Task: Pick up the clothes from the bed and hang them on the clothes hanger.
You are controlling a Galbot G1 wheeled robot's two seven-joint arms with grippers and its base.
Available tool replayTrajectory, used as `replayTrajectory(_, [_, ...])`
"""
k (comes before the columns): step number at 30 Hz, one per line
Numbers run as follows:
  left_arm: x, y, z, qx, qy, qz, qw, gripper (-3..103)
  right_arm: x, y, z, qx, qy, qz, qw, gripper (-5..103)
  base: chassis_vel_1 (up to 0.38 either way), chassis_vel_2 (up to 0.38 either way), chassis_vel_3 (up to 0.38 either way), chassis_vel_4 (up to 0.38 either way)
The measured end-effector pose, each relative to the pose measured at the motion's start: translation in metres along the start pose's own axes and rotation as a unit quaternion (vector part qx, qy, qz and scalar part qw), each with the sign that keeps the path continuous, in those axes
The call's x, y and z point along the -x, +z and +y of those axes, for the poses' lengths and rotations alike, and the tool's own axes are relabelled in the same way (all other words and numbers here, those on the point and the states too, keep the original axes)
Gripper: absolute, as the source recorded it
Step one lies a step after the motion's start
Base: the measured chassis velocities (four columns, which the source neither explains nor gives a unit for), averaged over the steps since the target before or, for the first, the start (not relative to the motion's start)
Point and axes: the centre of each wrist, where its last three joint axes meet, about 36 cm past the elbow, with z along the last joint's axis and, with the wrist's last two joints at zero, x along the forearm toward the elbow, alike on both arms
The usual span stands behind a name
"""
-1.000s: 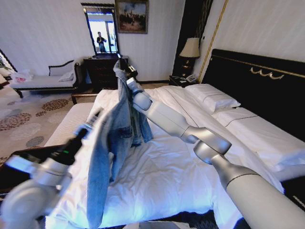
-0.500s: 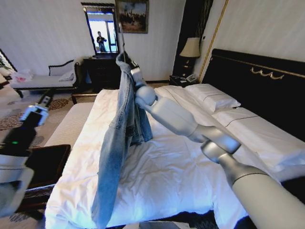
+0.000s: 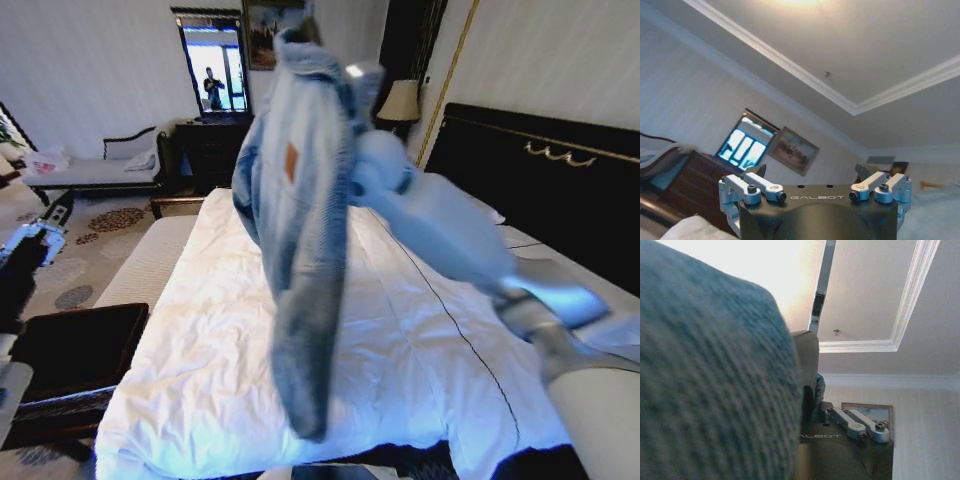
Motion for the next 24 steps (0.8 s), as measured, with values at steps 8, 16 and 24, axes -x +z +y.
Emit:
replayTrajectory(8, [-0.011,0.023,0.006,-0.01,-0.043,0.013,0.999,100,-0.074,0.005,-0.027,0.022,-0.008,-0.014,1.0,20,0.0,0.0,0.0,0.0])
replayTrajectory(16, [-0.012,0.045,0.005,0.027,-0.079,0.043,0.9956,100,-0.129,-0.016,-0.033,0.04,-0.029,-0.054,0.997,20,0.0,0.0,0.0,0.0])
replayTrajectory(24, [-0.017,0.053,0.005,0.082,-0.104,0.056,0.9896,100,-0.152,-0.012,-0.041,0.035,-0.017,-0.083,0.996,20,0.0,0.0,0.0,0.0])
